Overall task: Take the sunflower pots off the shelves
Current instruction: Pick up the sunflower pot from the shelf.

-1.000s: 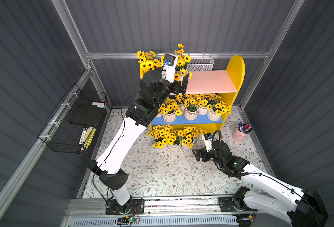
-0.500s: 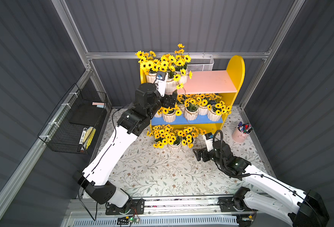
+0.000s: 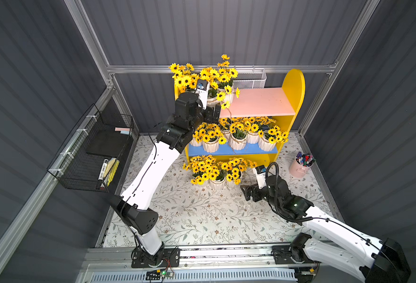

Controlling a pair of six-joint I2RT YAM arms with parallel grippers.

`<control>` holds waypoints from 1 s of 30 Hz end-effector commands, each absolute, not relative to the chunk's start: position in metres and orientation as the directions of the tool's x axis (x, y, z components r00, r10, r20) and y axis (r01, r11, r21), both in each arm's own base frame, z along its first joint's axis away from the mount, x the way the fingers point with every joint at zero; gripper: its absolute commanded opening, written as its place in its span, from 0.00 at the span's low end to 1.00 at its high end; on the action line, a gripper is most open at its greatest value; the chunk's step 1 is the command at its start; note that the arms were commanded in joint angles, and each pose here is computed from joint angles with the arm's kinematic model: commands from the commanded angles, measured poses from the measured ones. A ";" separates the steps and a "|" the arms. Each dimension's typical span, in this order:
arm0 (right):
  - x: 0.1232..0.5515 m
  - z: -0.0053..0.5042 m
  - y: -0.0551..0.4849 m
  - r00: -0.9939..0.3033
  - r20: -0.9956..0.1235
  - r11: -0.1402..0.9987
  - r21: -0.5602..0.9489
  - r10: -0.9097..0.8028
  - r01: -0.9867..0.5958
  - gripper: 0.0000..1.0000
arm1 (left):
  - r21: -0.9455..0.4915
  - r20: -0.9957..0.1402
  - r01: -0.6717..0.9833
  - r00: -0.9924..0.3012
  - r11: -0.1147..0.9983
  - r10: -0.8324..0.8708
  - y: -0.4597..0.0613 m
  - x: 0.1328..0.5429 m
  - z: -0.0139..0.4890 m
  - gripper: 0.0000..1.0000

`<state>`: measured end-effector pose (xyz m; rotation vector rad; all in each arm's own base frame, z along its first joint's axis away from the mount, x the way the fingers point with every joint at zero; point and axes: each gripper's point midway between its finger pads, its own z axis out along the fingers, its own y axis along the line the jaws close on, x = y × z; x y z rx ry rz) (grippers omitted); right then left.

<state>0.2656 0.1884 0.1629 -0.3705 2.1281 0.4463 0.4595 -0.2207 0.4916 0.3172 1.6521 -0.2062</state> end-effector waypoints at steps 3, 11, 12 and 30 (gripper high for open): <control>0.263 0.165 0.185 -0.548 -0.831 0.894 0.171 -0.095 -0.414 0.99 | -0.004 -0.999 0.319 -0.031 0.948 0.006 -0.216 0.463 0.507 1.00; 0.262 0.170 0.187 -0.538 -0.838 0.885 0.179 -0.092 -0.430 0.99 | -0.062 -0.998 0.276 -0.004 0.959 -0.064 -0.213 0.473 0.504 0.99; 0.261 0.171 0.188 -0.536 -0.839 0.884 0.179 -0.092 -0.433 0.99 | -0.068 -0.997 0.277 0.002 0.958 -0.072 -0.213 0.473 0.503 0.99; 0.258 0.172 0.187 -0.532 -0.842 0.878 0.186 -0.089 -0.442 0.99 | -0.074 -0.994 0.279 0.053 0.958 -0.092 -0.219 0.486 0.493 0.99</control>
